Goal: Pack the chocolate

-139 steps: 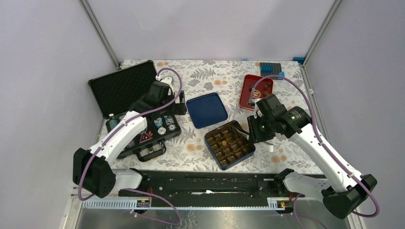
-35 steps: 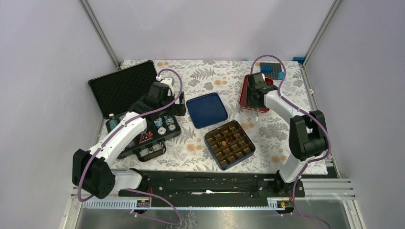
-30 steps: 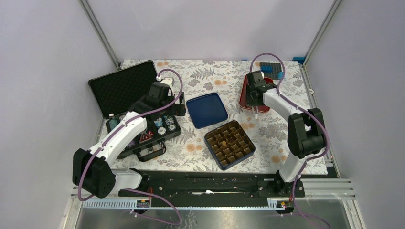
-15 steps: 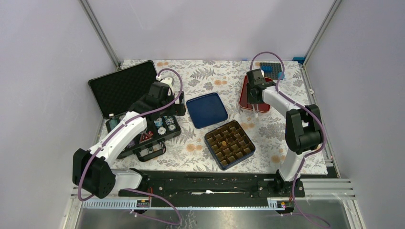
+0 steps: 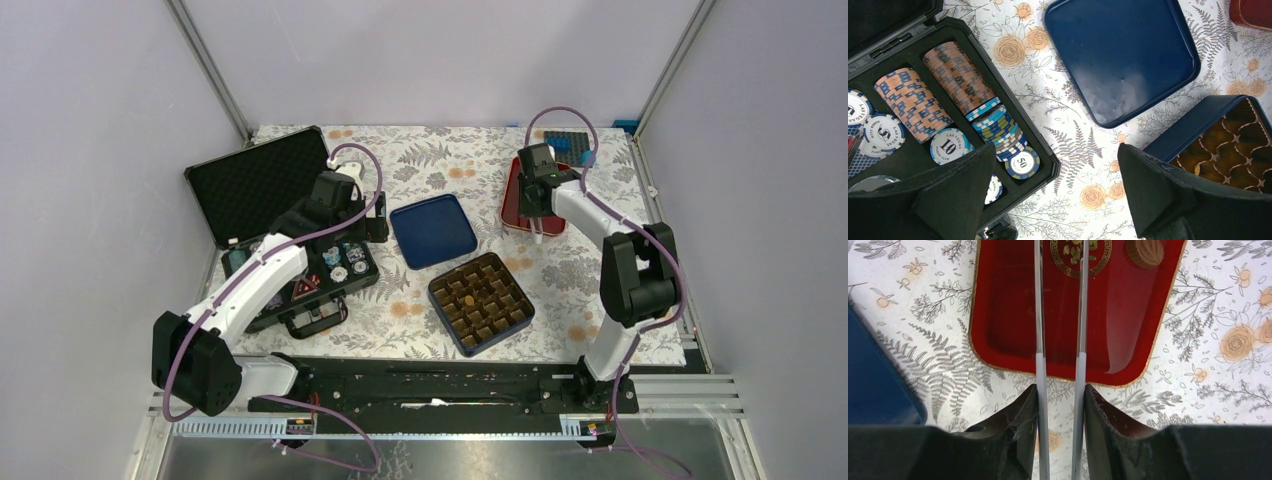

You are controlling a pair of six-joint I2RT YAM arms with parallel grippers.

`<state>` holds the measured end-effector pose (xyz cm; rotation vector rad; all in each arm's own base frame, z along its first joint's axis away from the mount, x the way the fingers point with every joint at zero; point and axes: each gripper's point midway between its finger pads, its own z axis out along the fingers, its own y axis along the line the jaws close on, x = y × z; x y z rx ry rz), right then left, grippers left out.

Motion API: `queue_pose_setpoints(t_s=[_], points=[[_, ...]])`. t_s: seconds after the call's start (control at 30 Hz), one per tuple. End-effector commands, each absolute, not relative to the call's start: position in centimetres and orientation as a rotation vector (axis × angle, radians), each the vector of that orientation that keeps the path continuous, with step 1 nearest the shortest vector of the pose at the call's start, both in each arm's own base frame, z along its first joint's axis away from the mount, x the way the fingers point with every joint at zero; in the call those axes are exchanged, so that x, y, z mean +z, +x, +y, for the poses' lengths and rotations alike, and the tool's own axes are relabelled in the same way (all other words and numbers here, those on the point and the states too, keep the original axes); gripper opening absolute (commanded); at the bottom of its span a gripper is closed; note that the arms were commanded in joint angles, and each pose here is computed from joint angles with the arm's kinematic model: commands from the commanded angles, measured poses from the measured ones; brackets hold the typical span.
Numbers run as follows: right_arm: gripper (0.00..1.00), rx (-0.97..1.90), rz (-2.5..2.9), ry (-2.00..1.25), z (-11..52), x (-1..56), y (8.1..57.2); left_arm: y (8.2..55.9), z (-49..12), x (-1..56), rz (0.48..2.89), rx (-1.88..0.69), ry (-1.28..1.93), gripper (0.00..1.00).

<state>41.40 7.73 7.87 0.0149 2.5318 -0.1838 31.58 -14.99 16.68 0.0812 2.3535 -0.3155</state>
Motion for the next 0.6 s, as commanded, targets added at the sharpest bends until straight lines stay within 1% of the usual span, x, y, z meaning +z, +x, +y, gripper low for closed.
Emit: queue_pose_setpoints(t_s=[0.0, 0.23, 0.4, 0.57], points=[[0.24, -0.121, 2.402, 0.05, 7.5, 14.3, 41.3, 32.7, -15.0, 19.1, 2.277, -0.316, 0.077, 0.99], [0.21, 0.017, 2.417, 0.065, 8.1, 17.6, 36.5, 32.6, -15.2, 18.8, 2.286, -0.328, 0.078, 0.99], [0.21, 0.157, 2.446, 0.033, 8.9, 20.0, 31.6, 32.9, -15.3, 19.3, 2.273, -0.333, 0.081, 0.99], [0.21, 0.215, 2.544, -0.067, 9.8, 20.5, 25.8, 33.1, -15.3, 19.3, 2.272, -0.326, 0.085, 0.99]])
